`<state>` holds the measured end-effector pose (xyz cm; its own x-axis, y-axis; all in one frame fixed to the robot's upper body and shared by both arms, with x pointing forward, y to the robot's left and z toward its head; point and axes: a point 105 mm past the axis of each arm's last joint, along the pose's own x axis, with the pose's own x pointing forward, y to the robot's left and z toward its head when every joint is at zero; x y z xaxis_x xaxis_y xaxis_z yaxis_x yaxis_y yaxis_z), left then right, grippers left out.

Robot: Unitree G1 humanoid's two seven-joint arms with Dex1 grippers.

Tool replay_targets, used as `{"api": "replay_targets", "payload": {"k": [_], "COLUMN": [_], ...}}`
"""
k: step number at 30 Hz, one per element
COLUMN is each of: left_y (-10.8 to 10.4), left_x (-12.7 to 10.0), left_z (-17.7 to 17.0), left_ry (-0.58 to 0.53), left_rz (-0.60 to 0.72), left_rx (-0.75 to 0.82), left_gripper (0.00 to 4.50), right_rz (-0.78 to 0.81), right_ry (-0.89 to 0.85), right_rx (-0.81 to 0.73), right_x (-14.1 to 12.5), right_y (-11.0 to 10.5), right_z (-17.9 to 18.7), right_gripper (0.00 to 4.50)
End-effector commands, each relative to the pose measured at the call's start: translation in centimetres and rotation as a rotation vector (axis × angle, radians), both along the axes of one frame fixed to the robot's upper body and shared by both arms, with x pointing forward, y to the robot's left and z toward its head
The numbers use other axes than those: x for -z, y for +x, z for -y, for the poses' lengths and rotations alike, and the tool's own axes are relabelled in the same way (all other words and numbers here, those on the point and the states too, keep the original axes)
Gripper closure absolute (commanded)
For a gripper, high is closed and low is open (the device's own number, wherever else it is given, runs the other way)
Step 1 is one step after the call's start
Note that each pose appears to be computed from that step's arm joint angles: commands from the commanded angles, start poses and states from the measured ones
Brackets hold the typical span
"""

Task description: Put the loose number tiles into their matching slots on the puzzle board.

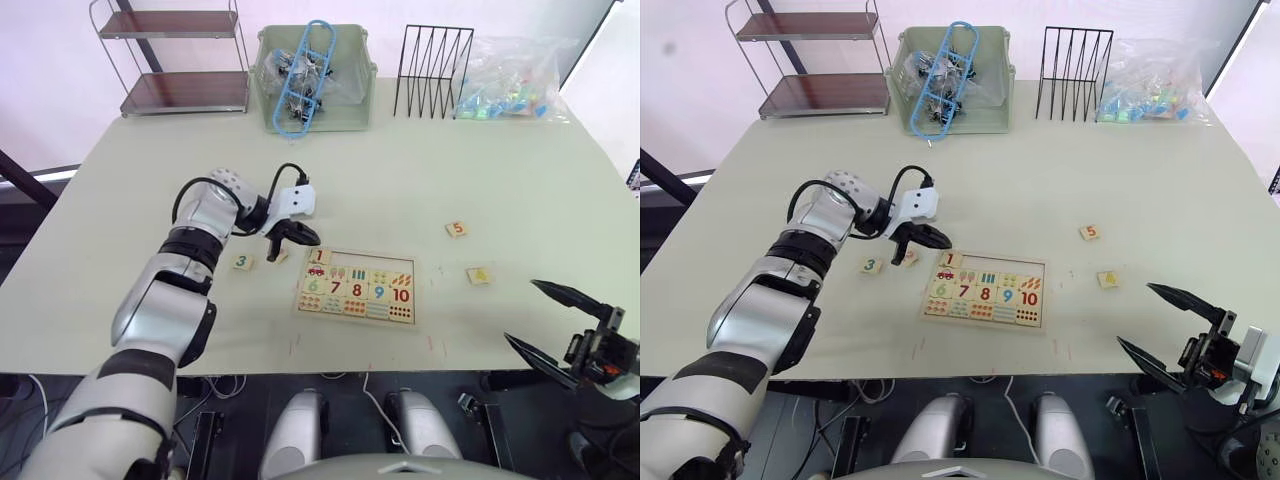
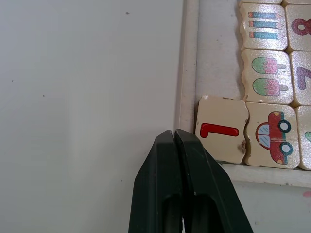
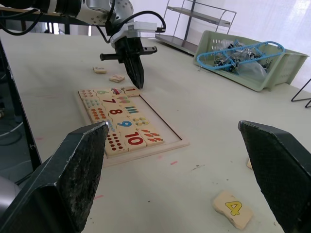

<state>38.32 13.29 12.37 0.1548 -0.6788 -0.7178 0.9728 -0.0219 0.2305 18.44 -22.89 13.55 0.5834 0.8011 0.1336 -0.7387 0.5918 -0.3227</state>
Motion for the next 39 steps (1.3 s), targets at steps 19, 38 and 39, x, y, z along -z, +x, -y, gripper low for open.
{"api": "replay_targets", "payload": {"k": [19, 38, 39], "left_y": [-0.2, 0.6, 0.5], "left_x": [-0.9, -4.3, -4.5], "left_z": [-0.2, -1.1, -1.3], "left_ry": [-0.004, -0.213, -0.237], "left_rz": [0.013, 0.090, 0.087], "left_rx": [0.043, -0.031, -0.041], "left_gripper": [4.43, 4.43, 4.43], "right_rz": [0.044, 0.030, 0.029], "right_ry": [-0.011, 0.006, 0.007], "right_rx": [0.004, -0.001, -0.002], "right_x": [-1.2, -0.5, -0.5], "right_y": [0.1, 0.3, 0.4], "right_z": [-0.5, -0.4, -0.4], "right_gripper": [0.00, 0.00, 0.00]}}
